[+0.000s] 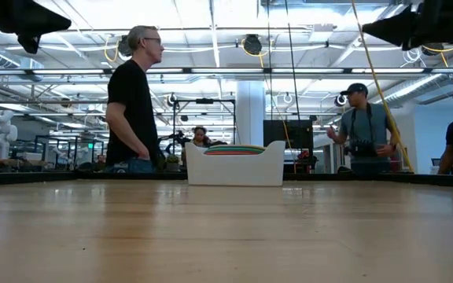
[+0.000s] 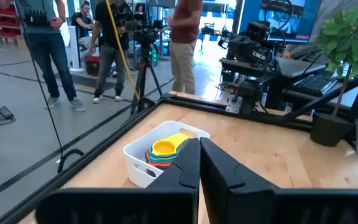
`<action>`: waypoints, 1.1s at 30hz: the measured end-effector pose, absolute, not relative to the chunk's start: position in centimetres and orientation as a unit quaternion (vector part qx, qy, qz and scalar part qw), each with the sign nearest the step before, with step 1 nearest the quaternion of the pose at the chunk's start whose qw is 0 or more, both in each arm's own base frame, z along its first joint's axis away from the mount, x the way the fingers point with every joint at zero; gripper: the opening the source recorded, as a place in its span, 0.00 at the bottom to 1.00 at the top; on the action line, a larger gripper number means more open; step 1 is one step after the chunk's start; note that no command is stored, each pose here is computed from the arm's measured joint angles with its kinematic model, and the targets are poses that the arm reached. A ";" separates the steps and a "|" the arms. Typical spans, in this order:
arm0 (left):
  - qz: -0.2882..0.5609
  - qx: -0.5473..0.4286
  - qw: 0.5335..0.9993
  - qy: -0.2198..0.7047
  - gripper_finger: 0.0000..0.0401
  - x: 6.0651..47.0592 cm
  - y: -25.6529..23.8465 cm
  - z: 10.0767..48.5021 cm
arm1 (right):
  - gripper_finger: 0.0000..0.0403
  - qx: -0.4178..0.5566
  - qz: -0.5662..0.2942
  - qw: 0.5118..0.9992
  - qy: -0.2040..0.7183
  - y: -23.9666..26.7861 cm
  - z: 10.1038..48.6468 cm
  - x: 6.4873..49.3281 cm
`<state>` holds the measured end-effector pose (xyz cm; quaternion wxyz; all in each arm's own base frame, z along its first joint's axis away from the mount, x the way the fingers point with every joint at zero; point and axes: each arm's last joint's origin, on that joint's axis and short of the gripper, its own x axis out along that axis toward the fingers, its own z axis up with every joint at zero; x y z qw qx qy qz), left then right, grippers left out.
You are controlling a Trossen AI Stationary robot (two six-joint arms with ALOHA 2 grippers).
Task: Nest measuring cups in basket
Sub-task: Return to Home Position
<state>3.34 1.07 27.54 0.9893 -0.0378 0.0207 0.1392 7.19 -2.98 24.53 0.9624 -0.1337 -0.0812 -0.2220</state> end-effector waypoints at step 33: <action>0.119 -0.119 0.977 -0.129 0.06 8.5 3.6 19.8 | 0.00 -0.022 -0.146 0.988 -0.055 -3.2 19.0 8.8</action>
